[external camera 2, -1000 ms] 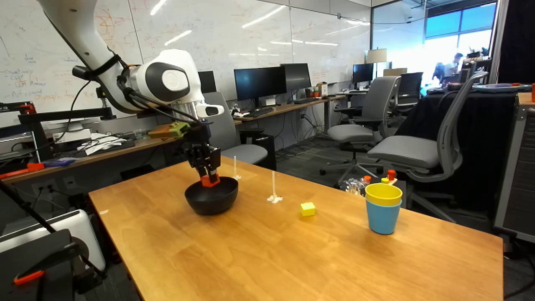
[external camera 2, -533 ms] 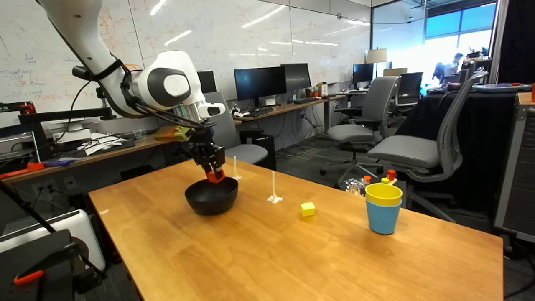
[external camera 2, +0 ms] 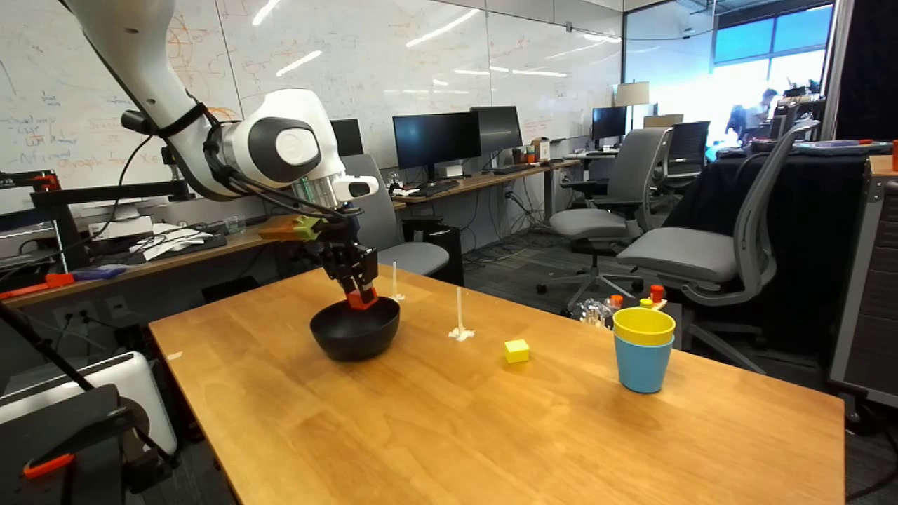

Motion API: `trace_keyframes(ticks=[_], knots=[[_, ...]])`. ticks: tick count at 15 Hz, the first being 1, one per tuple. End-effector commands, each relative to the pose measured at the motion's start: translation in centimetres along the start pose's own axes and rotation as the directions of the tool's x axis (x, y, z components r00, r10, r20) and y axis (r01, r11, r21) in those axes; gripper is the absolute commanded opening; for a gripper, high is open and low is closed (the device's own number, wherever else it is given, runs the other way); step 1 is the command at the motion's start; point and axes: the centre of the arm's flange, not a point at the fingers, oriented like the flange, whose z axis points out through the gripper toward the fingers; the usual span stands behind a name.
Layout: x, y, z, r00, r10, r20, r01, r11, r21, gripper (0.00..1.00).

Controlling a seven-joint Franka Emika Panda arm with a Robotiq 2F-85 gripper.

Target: Pick the orange and yellow cubes and put them in the bowl

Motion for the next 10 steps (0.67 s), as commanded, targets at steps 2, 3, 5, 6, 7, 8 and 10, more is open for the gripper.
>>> trace_keyframes(ticks=[2, 3, 5, 6, 7, 8, 10], knots=[[0.37, -0.31, -0.26, 1.000, -0.003, 0.005, 0.003, 1.000, -0.011, 0.17], [0.34, -0.30, -0.26, 1.000, -0.005, 0.011, 0.005, 1.000, -0.012, 0.17], [0.25, -0.28, -0.26, 1.000, -0.005, 0.024, 0.006, 1.000, -0.014, 0.17], [0.19, -0.27, -0.24, 0.999, -0.005, 0.032, 0.005, 1.000, -0.016, 0.17], [0.13, -0.27, -0.22, 0.999, -0.003, 0.039, 0.004, 1.000, -0.016, 0.17], [0.08, -0.26, -0.19, 0.999, -0.003, 0.045, 0.003, 1.000, -0.018, 0.17], [-0.03, -0.24, -0.11, 0.998, -0.004, 0.058, 0.005, 1.000, -0.020, 0.17]])
